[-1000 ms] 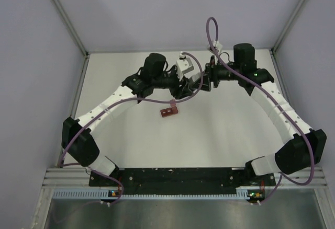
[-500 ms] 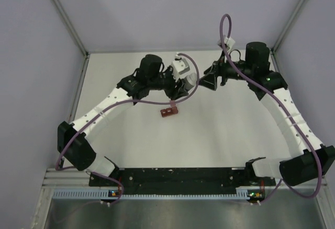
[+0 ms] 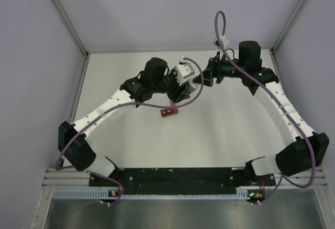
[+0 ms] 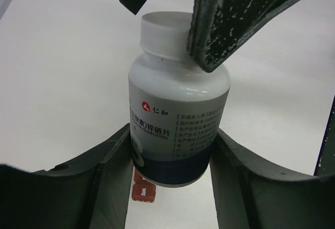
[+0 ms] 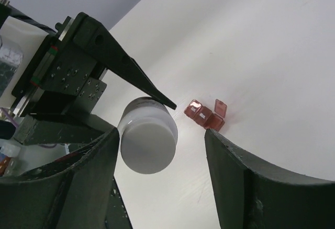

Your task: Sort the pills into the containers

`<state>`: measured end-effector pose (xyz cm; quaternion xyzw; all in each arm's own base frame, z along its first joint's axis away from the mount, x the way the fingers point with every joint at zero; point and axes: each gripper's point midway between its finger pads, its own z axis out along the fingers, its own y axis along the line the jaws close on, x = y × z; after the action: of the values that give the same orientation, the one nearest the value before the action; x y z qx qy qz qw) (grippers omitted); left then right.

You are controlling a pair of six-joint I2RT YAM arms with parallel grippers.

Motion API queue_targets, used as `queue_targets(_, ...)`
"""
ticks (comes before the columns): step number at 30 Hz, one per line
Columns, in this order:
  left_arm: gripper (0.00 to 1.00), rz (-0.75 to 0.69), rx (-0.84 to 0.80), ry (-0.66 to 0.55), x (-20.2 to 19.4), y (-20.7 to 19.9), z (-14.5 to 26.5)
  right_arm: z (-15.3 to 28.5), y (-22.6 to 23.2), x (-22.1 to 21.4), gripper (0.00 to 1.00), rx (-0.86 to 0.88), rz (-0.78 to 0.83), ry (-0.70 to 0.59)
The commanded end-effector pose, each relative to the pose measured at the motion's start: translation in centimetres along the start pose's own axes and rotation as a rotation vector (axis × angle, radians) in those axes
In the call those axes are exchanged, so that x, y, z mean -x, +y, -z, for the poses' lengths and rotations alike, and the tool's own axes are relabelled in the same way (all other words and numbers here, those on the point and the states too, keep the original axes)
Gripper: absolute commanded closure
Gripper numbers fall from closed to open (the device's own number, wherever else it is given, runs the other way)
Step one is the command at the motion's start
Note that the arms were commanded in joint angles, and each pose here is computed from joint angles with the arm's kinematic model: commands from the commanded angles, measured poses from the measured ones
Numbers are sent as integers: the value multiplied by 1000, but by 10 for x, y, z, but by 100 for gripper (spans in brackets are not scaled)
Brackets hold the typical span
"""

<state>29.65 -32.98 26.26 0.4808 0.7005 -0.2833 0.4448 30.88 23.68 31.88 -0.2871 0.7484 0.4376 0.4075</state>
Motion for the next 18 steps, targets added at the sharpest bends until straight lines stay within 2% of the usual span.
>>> queue_targets(1,100,-57,37,-55,21,1,9,-1,6,13,36,40,23,-42)
queue_targets(5,100,-61,43,-58,22,1,9,-2,6,6,45,48,13,-33)
queue_targets(13,100,-66,64,-56,21,5,8,0,9,1,46,63,13,-30)
queue_targets(15,100,-65,60,-55,21,4,8,-1,10,0,50,67,13,-27)
queue_targets(18,100,-63,57,-56,21,3,7,-1,11,0,63,78,17,-28)
